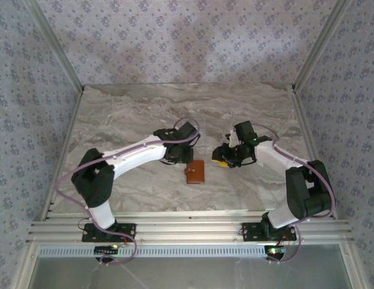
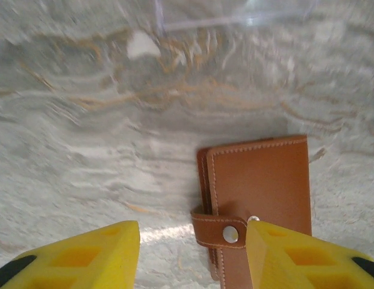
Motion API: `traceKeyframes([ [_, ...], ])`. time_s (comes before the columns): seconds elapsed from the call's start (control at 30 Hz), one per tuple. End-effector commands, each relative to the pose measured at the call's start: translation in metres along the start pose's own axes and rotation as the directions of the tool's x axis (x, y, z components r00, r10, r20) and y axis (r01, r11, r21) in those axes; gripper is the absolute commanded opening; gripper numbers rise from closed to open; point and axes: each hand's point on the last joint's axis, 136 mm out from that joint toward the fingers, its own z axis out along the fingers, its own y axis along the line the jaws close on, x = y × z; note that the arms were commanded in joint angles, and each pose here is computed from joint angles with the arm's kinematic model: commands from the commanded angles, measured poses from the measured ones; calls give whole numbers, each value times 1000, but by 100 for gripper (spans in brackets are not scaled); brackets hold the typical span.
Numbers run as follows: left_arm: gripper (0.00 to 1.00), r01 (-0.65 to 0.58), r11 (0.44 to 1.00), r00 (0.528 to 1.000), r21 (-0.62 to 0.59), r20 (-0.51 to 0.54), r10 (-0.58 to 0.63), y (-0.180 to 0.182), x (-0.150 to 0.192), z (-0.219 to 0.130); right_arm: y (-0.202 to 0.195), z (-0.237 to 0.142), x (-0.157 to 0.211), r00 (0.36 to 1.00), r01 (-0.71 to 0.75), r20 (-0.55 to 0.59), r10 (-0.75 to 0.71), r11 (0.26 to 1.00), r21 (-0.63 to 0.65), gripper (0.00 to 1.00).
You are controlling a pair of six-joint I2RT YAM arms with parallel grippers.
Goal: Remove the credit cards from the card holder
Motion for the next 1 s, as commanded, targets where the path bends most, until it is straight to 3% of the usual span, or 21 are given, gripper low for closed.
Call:
traceKeyframes([
  [0.0, 50, 19, 1000, 995, -16, -97, -21, -8, 17, 5, -7, -8, 3, 1000, 6, 1, -6, 1000, 20, 41],
  [0.27, 44, -40, 999, 980, -21, -196, 36, -26, 39, 29, -16, -9, 3, 1000, -10, 1, 10, 1000, 25, 41],
  [0.57, 26, -44, 998, 984, -41, -177, 36, -15, 34, 28, -16, -12, 2, 1000, -7, 9, 7, 999, 41, 40],
  [0.83, 12, 33, 998, 987, 44, -157, -26, -6, 29, 24, -6, -10, 2, 1000, 23, 4, -24, 997, 75, 39],
  [0.97, 9, 92, 985, 984, 144, -166, -67, -7, 29, 28, 0, -2, 3, 998, 55, -14, -54, 992, 113, 41],
])
